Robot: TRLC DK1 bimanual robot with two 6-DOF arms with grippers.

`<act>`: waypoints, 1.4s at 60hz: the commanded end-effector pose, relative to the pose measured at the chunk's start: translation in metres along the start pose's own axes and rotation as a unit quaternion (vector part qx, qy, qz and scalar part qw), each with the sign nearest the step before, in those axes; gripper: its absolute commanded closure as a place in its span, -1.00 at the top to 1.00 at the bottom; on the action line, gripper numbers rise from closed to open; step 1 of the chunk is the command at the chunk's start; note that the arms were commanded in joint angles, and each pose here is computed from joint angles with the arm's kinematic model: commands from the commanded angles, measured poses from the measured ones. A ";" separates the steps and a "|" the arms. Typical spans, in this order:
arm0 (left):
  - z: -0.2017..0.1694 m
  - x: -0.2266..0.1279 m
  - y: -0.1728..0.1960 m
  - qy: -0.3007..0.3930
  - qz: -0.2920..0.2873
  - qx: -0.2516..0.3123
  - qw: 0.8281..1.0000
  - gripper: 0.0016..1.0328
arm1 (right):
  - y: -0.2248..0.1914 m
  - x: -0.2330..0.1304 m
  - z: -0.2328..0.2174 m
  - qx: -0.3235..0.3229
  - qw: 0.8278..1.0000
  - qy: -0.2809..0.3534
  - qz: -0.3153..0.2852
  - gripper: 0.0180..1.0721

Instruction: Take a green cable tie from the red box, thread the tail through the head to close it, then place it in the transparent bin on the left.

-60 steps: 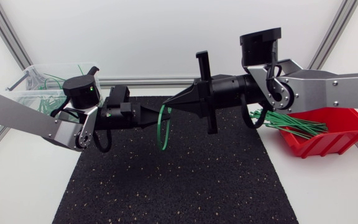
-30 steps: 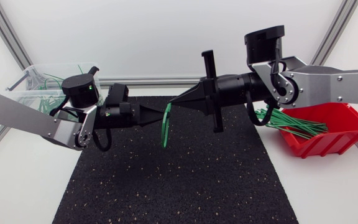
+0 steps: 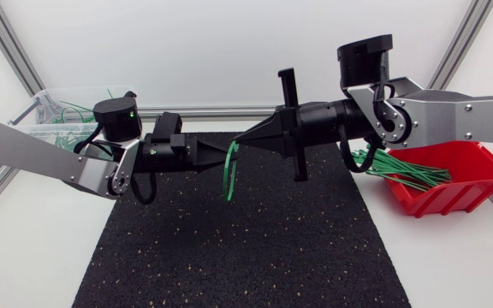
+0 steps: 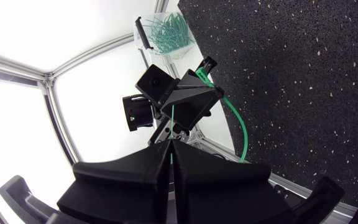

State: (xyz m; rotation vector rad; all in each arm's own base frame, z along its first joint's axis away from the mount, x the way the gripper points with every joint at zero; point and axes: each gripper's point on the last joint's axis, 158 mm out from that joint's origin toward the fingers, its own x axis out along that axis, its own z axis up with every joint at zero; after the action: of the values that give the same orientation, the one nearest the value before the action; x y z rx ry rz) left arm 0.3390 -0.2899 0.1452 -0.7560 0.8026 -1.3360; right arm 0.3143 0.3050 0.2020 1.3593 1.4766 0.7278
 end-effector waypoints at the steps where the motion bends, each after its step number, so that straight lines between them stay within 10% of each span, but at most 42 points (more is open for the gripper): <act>1: 0.003 0.006 -0.001 0.007 -0.006 -0.006 1.000 -0.93 | 0.007 -0.003 -0.002 0.003 1.000 -0.001 0.008 -0.89; 48: -0.010 0.006 0.000 0.065 -0.007 -0.110 0.992 -0.94 | 0.006 -0.002 -0.004 0.005 1.000 0.001 0.006 -0.89; 84: -0.004 -0.006 -0.005 0.050 -0.027 -0.046 0.997 -0.93 | 0.003 0.001 0.002 0.046 0.999 0.002 -0.013 -0.89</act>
State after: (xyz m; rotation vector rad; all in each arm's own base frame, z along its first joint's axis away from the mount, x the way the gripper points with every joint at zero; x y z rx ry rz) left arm 0.3395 -0.2824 0.1547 -0.7942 0.9182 -1.3817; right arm 0.3129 0.3046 0.2027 1.3748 1.5171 0.6837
